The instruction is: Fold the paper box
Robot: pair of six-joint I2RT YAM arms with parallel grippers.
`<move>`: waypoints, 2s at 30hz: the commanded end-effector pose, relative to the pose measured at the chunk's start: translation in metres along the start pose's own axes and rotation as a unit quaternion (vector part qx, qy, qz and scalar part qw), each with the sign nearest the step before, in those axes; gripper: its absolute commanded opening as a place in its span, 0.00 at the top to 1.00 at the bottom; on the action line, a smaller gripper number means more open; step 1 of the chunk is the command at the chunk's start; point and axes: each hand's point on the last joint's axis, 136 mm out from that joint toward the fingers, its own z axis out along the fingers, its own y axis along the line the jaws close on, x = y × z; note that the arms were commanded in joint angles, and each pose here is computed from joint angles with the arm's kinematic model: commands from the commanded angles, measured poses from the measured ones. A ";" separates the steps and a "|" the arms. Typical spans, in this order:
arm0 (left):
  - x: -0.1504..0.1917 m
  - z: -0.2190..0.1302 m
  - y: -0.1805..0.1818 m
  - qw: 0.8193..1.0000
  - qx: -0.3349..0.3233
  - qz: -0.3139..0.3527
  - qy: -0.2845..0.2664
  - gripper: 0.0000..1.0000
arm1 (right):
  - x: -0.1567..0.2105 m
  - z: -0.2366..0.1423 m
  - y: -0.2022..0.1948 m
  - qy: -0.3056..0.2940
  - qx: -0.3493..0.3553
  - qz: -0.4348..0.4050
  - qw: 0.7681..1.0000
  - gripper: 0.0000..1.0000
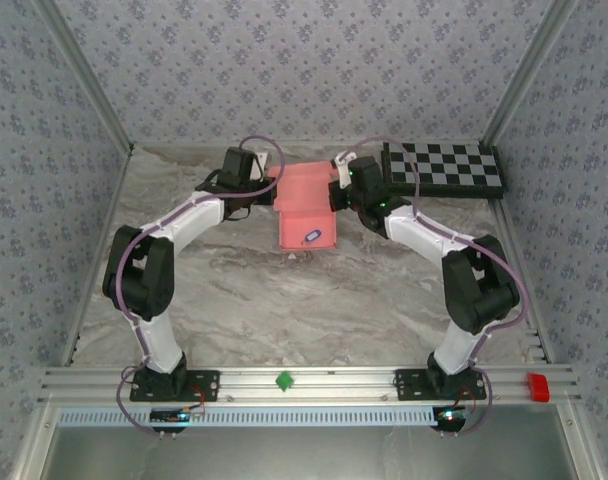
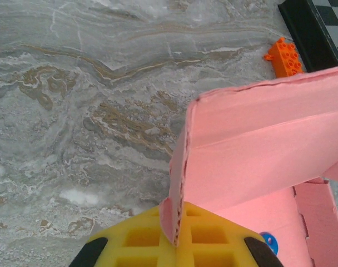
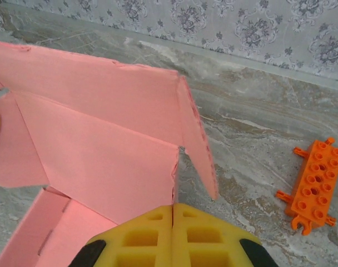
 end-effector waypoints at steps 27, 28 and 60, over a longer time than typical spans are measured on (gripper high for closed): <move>0.001 -0.011 -0.017 0.999 0.020 -0.007 -0.033 0.85 | 0.012 0.008 0.011 -0.044 0.040 -0.048 0.997 1.00; 0.000 -0.012 -0.018 0.999 0.022 -0.006 -0.034 0.85 | 0.013 0.008 0.011 -0.043 0.040 -0.047 0.997 0.99; 0.006 -0.039 -0.005 0.999 -0.008 0.038 0.012 0.46 | 0.018 -0.025 0.000 0.078 -0.019 -0.009 0.997 0.54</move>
